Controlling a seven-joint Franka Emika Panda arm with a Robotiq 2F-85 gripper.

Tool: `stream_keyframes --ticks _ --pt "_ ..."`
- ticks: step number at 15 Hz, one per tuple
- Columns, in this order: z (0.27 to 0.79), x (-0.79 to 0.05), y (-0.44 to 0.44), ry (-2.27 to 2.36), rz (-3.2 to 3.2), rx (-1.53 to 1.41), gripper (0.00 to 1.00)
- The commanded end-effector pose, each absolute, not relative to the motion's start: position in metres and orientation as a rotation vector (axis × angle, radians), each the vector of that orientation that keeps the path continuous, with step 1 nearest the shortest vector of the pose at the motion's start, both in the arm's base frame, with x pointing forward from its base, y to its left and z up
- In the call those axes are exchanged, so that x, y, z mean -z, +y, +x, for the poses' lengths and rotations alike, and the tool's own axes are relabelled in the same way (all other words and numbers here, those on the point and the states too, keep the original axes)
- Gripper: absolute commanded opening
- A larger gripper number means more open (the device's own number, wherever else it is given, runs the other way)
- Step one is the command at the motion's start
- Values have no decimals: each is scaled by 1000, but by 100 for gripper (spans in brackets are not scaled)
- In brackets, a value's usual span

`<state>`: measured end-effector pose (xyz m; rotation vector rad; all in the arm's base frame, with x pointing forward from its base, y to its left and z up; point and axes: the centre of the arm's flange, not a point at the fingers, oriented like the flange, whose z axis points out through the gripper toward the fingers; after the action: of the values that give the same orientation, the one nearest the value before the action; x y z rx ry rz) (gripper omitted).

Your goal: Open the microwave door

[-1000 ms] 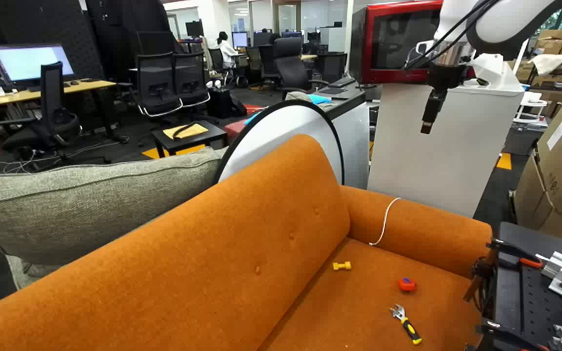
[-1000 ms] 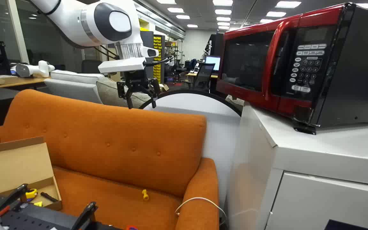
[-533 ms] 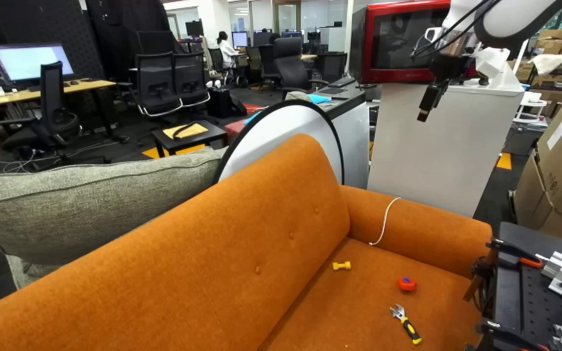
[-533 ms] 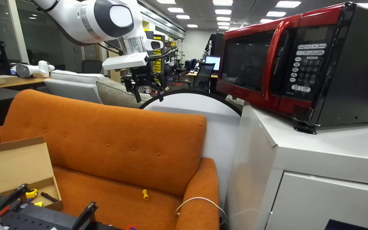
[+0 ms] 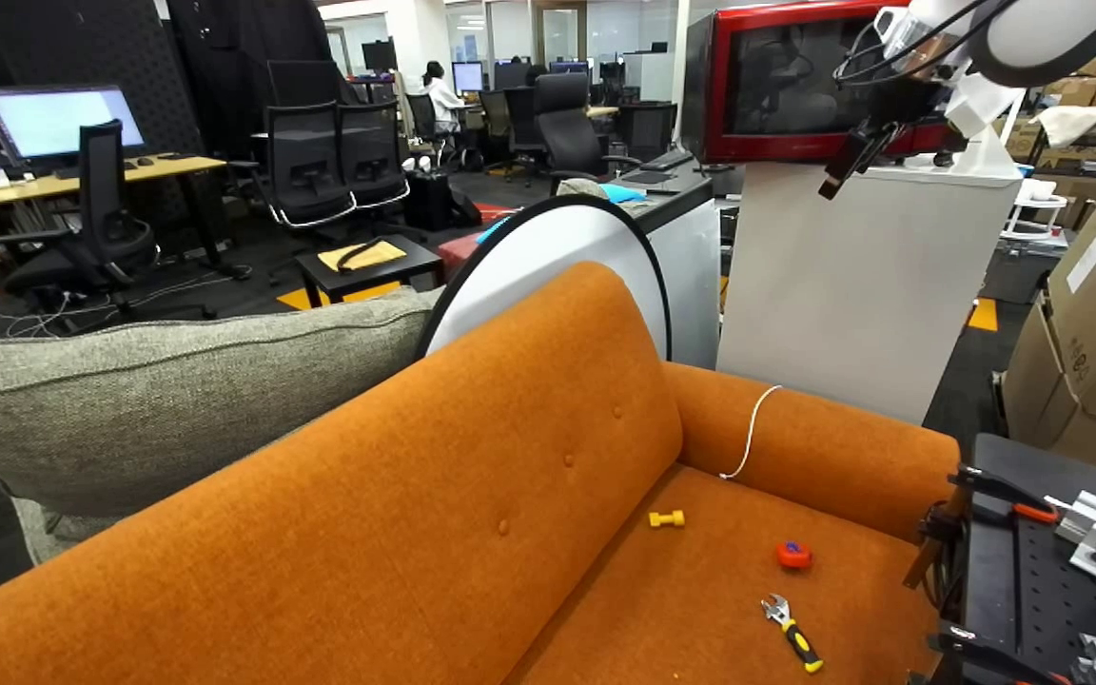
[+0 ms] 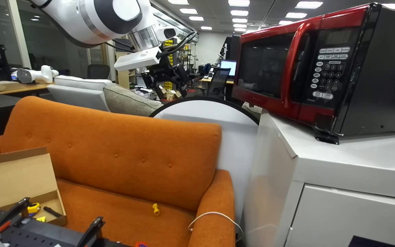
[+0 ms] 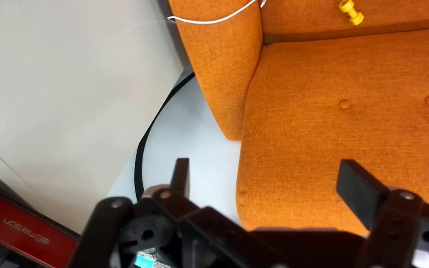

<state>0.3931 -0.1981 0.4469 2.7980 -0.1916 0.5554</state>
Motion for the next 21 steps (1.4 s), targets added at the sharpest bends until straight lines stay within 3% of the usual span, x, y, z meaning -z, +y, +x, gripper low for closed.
stream_keyframes --ticks 1,7,13,21 --pt "393 -447 -198 -191 2798 -555 100" --pt "393 -448 -217 -323 2629 -631 100" --pt "356 -477 -288 -594 2315 -721 100" --pt "329 -514 -316 -849 2041 -754 100"
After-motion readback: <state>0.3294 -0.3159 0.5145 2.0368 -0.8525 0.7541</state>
